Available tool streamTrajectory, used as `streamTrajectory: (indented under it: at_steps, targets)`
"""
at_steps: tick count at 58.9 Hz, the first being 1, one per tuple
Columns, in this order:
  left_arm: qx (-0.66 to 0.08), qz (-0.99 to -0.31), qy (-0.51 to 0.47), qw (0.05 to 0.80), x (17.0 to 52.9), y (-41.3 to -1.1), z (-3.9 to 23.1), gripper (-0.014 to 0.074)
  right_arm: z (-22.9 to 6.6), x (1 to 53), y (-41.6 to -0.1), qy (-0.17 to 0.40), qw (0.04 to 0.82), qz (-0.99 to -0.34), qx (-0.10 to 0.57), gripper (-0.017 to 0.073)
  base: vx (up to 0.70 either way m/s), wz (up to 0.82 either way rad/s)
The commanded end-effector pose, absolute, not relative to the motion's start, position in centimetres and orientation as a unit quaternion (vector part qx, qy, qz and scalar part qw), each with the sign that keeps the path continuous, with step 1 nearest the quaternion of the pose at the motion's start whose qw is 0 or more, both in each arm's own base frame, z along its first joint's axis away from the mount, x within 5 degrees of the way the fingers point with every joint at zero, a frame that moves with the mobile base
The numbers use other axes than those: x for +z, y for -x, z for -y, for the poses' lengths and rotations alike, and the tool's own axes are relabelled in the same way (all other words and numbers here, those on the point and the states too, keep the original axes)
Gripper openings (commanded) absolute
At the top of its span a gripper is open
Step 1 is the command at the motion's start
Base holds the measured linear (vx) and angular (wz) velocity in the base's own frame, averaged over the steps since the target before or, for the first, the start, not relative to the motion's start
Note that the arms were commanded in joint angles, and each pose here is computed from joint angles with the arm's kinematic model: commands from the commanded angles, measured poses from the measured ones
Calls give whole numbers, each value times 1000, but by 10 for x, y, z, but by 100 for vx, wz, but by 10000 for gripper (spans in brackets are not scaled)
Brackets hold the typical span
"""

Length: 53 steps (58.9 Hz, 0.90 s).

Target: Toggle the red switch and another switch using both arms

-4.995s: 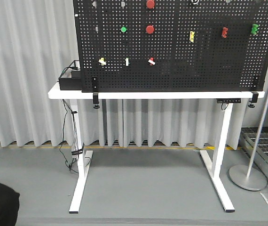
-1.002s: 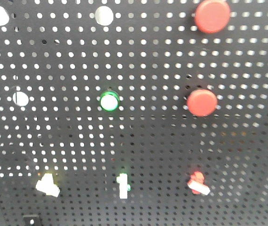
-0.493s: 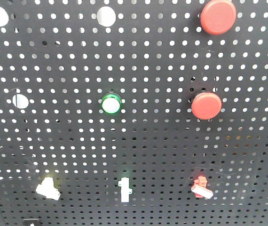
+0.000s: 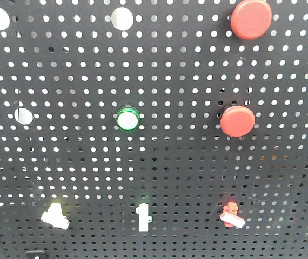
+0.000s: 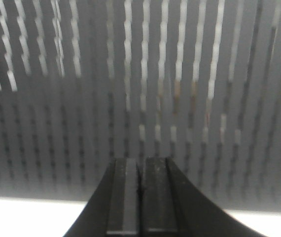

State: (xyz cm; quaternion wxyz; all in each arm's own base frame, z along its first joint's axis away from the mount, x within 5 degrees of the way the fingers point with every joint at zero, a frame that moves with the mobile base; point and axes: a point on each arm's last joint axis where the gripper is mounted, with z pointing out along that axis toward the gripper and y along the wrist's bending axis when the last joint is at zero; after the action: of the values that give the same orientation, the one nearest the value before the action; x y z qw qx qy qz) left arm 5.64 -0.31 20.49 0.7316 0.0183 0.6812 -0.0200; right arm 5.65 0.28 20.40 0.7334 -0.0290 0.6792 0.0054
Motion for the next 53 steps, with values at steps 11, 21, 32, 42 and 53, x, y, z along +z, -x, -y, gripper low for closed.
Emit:
streamTrajectory:
  at_steps: [11, 21, 32, 42, 53]
  targets:
    - [-55, -447, 16, 893, 306, -22, -1, 2, -1, 299, -34, -24, 828, -555, 70, -6, 0, 0]
    - [-45, -472, 3, 881, 360, -7, 0, 2, -2, 353, -37, 21, 829, -559, 4, -6, 0, 0]
    - [-17, -581, -22, 813, 358, -36, 2, 2, -4, 355, -74, 93, 790, -601, -82, -6, 0, 0]
    - [-18, -641, -24, 767, 343, -61, 4, 2, -6, 353, -95, 93, 781, -613, -72, -6, 0, 0]
    - [-30, -652, -20, 758, 341, -78, 6, 2, -6, 352, -101, 70, 780, -620, -43, -6, 0, 0]
